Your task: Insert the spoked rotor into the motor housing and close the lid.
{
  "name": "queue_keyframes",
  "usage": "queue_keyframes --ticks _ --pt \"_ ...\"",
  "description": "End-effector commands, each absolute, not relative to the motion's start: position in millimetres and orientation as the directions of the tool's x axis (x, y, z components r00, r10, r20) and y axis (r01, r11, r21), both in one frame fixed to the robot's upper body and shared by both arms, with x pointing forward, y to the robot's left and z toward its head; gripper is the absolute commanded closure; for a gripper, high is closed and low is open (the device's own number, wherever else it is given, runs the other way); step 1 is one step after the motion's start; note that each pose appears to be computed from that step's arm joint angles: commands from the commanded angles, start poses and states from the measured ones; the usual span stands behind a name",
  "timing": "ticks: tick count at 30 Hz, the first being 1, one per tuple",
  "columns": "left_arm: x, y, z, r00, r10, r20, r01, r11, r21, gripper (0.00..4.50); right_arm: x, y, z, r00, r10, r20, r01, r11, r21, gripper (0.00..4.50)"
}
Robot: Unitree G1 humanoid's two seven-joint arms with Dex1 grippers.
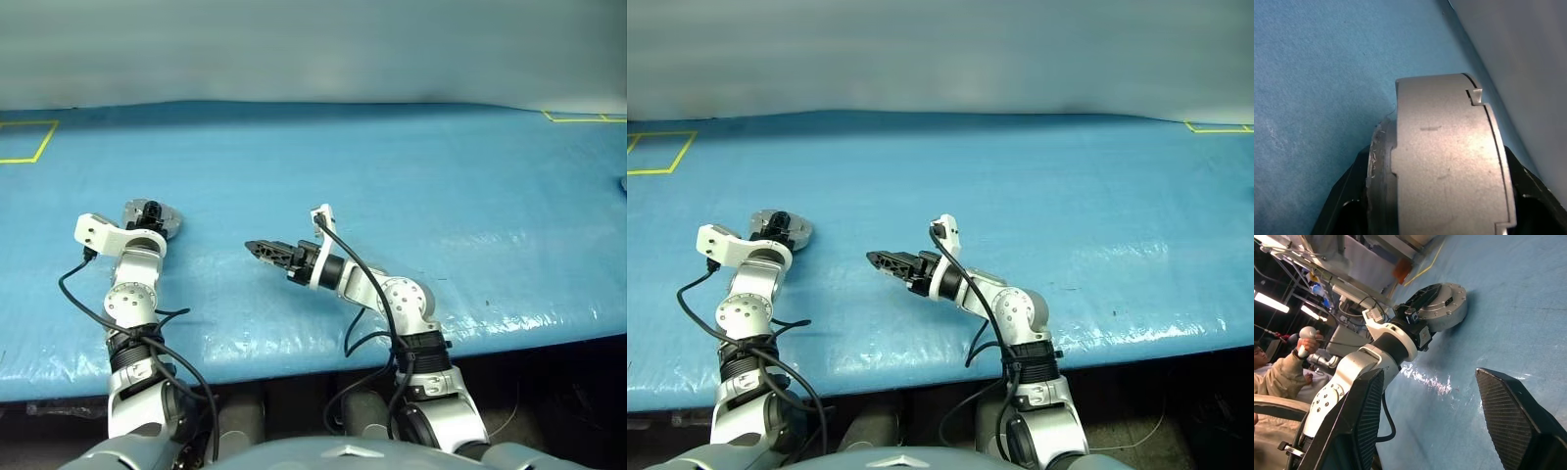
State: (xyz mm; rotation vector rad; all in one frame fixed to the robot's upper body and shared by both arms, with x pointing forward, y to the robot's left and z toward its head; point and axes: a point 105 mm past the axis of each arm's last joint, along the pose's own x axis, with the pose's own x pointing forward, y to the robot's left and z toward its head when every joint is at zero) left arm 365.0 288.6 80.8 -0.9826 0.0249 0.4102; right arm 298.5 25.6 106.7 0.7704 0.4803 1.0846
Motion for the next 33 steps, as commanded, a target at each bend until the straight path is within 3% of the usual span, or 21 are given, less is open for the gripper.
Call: queue_keyframes --ticks 1,5,15,18,21,24,28,33 --pt "359.5 294.6 95.2 0.925 0.348 -0.154 -0.326 0.516 -0.792 1.28 297.9 27.2 121.0 0.402 0.913 0.068 -0.645 0.23 0.729 1.32" --pt "351.3 304.3 89.9 0.901 0.395 -0.179 -0.386 0.542 -0.746 0.08 297.9 28.0 121.2 0.4 0.914 0.066 -0.649 0.232 0.724 1.32" --pt "302.7 345.3 97.4 0.838 0.532 -0.12 -0.457 0.565 -0.686 0.04 302.6 24.5 115.5 0.427 0.904 0.034 -0.63 0.271 0.728 1.32" --pt "289.0 348.5 103.3 0.858 0.508 -0.076 -0.429 0.627 -0.65 0.04 305.9 22.6 115.5 0.445 0.895 0.03 -0.63 0.289 0.721 1.32" --pt "283.9 329.5 127.8 0.928 0.366 0.07 -0.268 0.787 -0.556 0.04 312.7 17.2 114.9 0.488 0.872 0.024 -0.653 0.347 0.673 1.32" --pt "280.0 284.5 149.9 0.974 0.09 0.206 -0.008 0.929 -0.371 0.04 323.0 5.5 115.2 0.54 0.841 0.022 -0.707 0.44 0.554 1.32" --pt "270.6 227.2 141.0 0.959 -0.237 0.159 0.247 0.968 -0.045 0.04 340.0 -17.5 110.6 0.603 0.798 -0.014 -0.769 0.585 0.257 1.32" --pt "263.3 193.9 124.5 0.892 -0.438 0.111 0.432 0.899 0.074 0.04 363.7 -47.6 102.4 0.673 0.737 -0.055 -0.734 0.675 0.072 1.32"
